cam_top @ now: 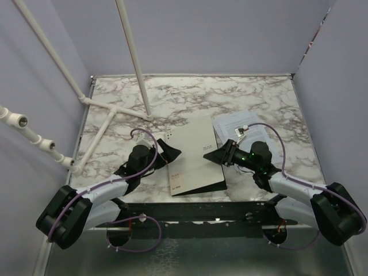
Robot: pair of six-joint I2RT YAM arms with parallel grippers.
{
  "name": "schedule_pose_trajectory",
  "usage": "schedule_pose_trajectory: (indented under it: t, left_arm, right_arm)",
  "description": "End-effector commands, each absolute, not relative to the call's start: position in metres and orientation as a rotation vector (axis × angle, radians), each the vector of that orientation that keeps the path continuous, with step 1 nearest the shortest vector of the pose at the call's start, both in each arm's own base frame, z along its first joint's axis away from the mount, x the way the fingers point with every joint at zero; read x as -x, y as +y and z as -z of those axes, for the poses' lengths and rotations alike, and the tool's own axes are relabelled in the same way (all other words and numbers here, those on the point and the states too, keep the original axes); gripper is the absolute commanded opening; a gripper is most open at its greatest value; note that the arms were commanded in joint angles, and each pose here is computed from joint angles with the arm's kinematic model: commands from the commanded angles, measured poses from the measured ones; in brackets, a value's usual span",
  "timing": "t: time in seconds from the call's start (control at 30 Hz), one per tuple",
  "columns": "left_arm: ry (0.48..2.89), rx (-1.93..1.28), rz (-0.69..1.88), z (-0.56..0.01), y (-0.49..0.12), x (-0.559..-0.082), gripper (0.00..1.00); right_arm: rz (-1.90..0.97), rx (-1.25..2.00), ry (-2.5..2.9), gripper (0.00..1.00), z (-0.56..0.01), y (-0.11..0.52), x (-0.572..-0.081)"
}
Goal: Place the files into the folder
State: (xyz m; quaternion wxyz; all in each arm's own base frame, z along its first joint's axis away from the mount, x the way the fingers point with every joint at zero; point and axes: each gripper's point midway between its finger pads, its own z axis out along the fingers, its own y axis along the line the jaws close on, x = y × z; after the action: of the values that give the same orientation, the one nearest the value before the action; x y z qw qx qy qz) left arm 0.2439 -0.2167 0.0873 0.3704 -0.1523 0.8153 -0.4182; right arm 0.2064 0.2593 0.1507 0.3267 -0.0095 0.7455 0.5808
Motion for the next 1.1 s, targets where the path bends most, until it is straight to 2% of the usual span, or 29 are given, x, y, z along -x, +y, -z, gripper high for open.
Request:
schedule_pose_trajectory:
  t: [0.0,0.07,0.13,0.37,0.4,0.73,1.07]
  left_arm:
    - [2.074,0.385,1.115,-0.093,-0.218,-0.243,0.99]
    - [2.074,0.387,1.115,-0.093,-0.217,-0.244,0.99]
    - [2.078,0.388,1.106,-0.094,-0.216,-0.246,0.99]
    - [2.114,0.370,1.040,-0.107,-0.213,-0.256,0.99]
    - [2.120,0.363,1.026,-0.110,-0.212,-0.258,0.99]
    - [2.200,0.227,0.823,-0.170,-0.206,-0.283,0.99]
    - [2.245,0.084,0.845,-0.232,-0.225,-0.298,0.99]
  right_arm:
    - [-1.417,0.069,1.984,0.71,-0.151,0.255,-0.211]
    - [-1.375,0.078,1.998,0.67,-0.150,0.253,-0.212]
    - [-1.343,0.092,2.004,0.59,-0.153,0.251,-0.214]
    - [-1.307,0.138,2.007,0.03,-0.164,0.252,-0.218]
    - [-1.303,0.145,2.005,0.01,-0.167,0.252,-0.219]
    - [-1.182,0.225,1.987,0.00,-0.206,0.250,-0.234]
    - [-1.054,0.280,2.015,0.00,-0.239,0.252,-0.242]
